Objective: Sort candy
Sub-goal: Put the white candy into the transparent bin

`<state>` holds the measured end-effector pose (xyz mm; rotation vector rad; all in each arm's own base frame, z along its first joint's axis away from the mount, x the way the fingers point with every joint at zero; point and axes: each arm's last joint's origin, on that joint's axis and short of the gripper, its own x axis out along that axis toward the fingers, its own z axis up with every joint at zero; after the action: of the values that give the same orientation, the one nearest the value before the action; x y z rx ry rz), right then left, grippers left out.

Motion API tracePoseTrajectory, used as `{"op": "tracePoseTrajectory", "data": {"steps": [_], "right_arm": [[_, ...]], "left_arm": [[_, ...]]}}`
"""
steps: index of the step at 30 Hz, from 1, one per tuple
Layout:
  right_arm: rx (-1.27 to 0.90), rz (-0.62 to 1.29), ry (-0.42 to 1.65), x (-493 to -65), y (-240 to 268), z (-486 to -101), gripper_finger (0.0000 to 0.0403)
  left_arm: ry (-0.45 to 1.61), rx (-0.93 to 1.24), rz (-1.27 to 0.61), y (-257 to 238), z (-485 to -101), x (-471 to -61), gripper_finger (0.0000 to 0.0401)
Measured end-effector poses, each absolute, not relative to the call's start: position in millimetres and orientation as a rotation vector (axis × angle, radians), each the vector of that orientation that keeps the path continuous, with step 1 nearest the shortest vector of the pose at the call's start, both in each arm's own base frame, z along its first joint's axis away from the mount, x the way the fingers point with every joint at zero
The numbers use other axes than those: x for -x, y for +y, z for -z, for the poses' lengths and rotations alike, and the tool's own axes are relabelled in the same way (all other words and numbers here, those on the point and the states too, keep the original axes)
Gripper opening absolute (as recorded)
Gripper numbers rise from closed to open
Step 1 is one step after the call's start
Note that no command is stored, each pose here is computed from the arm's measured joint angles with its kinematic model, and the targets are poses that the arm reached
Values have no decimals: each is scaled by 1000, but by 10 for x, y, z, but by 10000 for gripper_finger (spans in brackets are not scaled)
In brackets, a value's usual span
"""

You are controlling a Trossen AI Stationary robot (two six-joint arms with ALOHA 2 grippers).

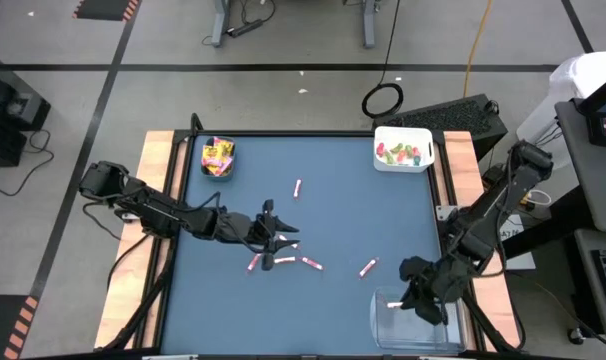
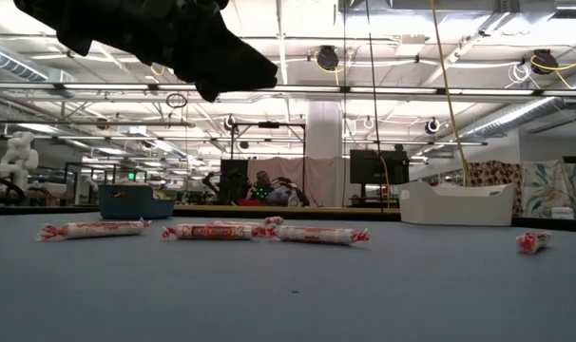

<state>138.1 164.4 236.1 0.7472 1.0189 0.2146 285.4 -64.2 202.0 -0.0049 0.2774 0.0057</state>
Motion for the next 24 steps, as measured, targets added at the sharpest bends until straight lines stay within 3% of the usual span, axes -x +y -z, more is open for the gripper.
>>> {"op": "tracePoseTrajectory", "data": {"steps": [12, 24], "right_arm": [[-524, -44, 1286, -1509, 1980, -2253, 53], [-466, -11, 1322, -1598, 2096, -2096, 145]], "left_arm": [[319, -8, -23, -634, -1979, -2842, 141], [401, 18, -51, -622, -1902, -2812, 141]]}}
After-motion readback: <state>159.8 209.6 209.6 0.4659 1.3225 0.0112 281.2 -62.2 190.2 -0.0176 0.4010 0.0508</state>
